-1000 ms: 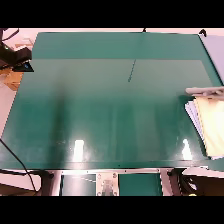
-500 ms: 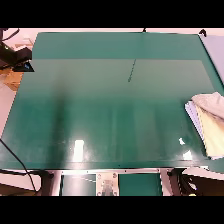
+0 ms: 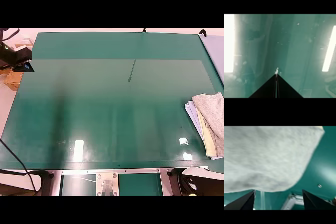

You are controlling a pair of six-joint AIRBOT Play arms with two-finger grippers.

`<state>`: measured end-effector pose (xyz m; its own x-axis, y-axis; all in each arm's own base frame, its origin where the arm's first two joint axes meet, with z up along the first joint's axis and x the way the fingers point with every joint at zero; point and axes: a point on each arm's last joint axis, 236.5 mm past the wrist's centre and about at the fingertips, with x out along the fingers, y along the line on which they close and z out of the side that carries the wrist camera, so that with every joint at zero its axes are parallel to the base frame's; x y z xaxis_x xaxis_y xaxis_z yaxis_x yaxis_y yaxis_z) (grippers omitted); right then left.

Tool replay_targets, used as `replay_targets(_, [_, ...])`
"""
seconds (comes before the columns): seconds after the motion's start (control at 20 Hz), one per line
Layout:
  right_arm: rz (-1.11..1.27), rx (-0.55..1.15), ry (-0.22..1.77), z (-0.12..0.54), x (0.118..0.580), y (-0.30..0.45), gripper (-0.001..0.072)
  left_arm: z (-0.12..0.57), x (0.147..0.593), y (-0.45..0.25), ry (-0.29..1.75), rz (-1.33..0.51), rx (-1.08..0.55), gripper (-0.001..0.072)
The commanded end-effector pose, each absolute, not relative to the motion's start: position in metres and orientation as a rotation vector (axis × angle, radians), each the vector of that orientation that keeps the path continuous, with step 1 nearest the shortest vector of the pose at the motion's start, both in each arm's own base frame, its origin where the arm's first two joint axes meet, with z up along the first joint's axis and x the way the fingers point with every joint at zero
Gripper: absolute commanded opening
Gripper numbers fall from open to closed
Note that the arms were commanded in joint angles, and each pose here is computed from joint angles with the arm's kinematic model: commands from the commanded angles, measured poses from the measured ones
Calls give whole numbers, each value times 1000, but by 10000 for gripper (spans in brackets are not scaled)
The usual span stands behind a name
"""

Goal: Fold the shirts.

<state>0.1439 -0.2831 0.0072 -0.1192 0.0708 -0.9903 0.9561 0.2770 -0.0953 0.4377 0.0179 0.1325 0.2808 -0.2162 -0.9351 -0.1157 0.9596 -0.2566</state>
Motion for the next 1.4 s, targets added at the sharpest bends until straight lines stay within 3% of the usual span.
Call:
replay_targets(0.0, [-856, 975, 1259, 54, 229, -281, 423, 133, 438, 18, 1289, -69, -299, 21])
replay_targets(0.05, [-757, 925, 1207, 72, 261, -272, 68, 134, 437, 18, 1288, -69, -299, 20])
replay_targets(0.1, [-649, 873, 1153, 89, 296, -257, 10, 134, 436, 16, 1292, -72, -296, 19])
replay_targets(0.25, [-413, 718, 1097, 115, 362, -191, 8, 140, 425, -3, 1289, -85, -266, 18])
replay_targets(0.4, [-202, 553, 1168, 110, 379, -101, 7, 133, 396, -47, 1274, -154, -206, 19])
replay_targets(0.55, [-47, 436, 1277, 69, 351, -17, 7, 102, 344, -85, 1304, -200, -194, 19])
replay_targets(0.8, [120, 360, 1390, -13, 264, 76, 7, 46, 261, -101, 1363, -192, -242, 19])
replay_targets(1.05, [211, 335, 1464, -18, 236, 106, 11, 39, 245, -99, 1392, -191, -237, 21])
replay_targets(1.35, [226, 342, 1471, -17, 234, 111, 10, 39, 246, -99, 1386, -192, -239, 21])
